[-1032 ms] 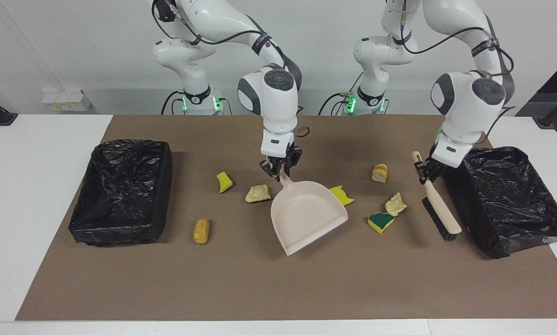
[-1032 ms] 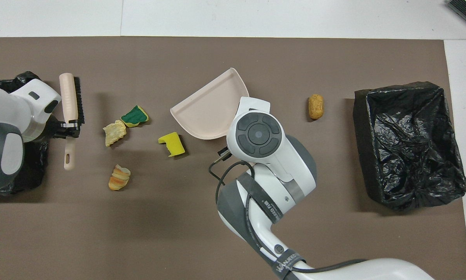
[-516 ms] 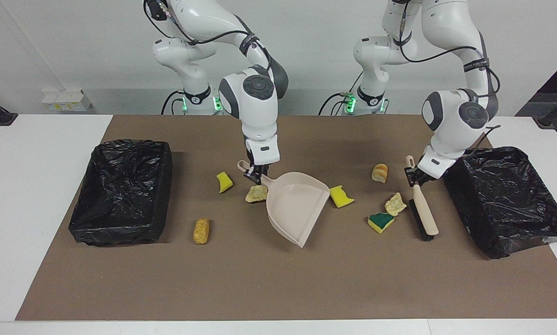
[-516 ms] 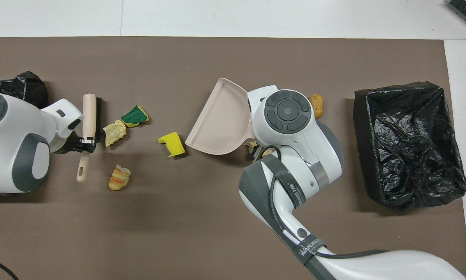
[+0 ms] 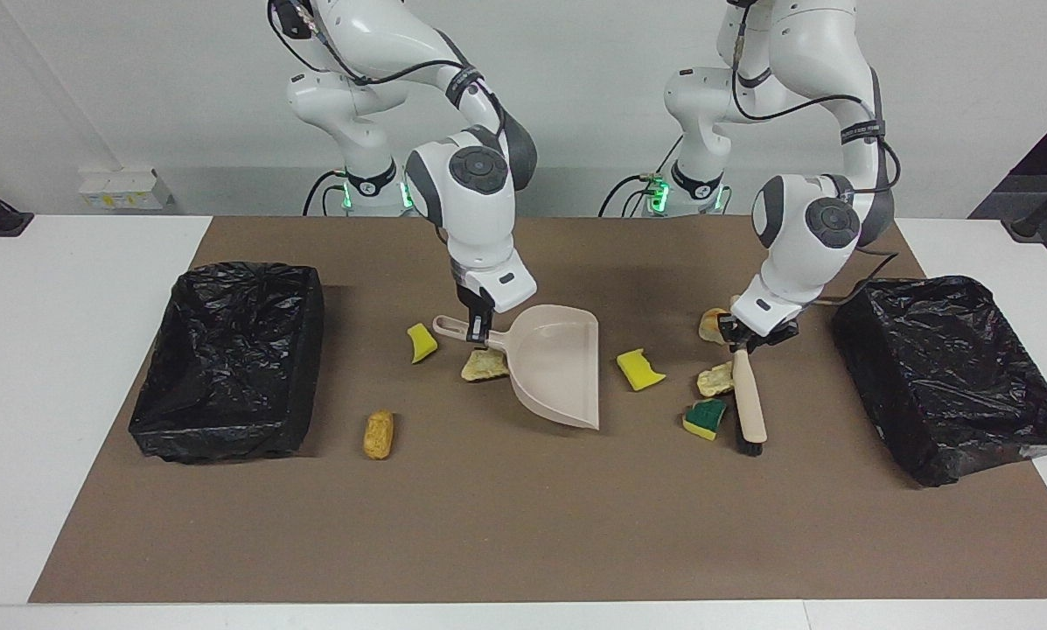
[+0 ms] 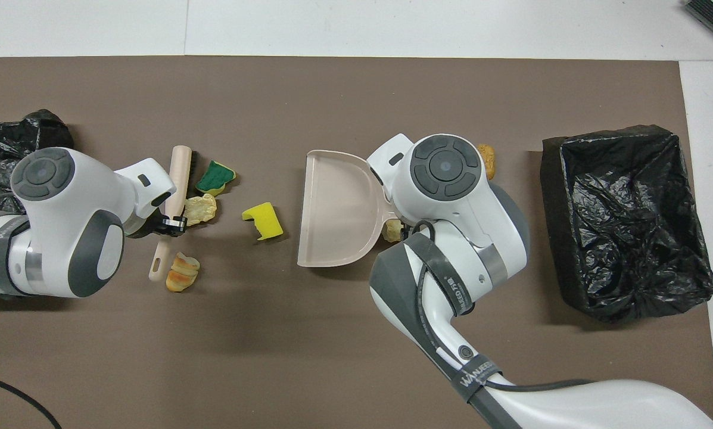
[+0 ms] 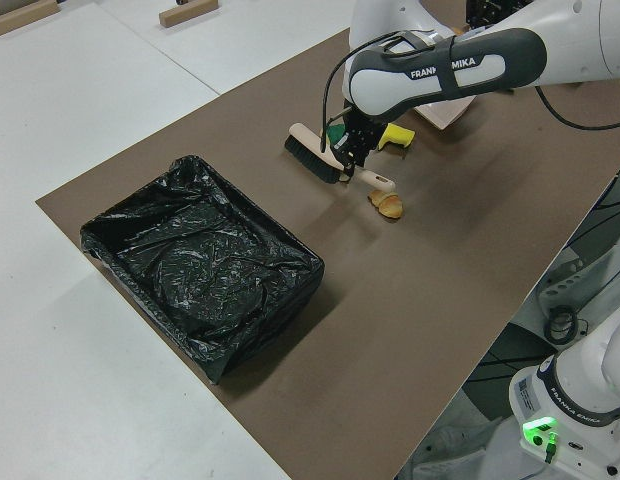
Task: Sweep and dump trash in bin
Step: 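Sweep crusts and sponges with the left brush into the right-held dustpan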
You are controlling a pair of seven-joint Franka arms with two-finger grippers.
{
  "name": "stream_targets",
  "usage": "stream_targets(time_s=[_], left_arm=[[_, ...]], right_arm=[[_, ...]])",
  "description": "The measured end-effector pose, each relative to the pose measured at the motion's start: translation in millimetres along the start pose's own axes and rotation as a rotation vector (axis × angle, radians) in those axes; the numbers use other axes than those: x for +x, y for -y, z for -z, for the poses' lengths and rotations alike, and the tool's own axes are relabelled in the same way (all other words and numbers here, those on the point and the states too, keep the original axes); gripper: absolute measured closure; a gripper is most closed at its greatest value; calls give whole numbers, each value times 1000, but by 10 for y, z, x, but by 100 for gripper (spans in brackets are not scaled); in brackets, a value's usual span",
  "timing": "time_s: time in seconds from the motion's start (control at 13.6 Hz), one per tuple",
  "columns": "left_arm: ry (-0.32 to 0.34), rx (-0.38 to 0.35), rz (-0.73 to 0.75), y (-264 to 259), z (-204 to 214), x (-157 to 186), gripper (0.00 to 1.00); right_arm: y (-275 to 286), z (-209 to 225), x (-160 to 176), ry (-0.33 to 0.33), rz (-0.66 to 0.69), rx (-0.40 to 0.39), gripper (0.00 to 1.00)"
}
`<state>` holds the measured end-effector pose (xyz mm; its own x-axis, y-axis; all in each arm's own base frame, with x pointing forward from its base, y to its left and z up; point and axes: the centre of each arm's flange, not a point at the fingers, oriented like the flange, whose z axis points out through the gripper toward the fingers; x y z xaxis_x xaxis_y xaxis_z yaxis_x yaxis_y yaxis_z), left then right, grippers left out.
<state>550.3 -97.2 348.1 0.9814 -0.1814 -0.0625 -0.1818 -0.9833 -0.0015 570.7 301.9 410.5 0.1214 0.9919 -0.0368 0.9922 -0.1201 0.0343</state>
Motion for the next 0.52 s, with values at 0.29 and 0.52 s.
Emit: stream_targets(time_s=[0.29, 0.52], left_arm=[[10, 2, -56, -311, -37, -51, 74], [20, -2, -91, -527, -68, -138, 74]], right_arm=[[9, -253, 84, 9, 15, 24, 67], [-37, -403, 118, 6, 17, 25, 67]])
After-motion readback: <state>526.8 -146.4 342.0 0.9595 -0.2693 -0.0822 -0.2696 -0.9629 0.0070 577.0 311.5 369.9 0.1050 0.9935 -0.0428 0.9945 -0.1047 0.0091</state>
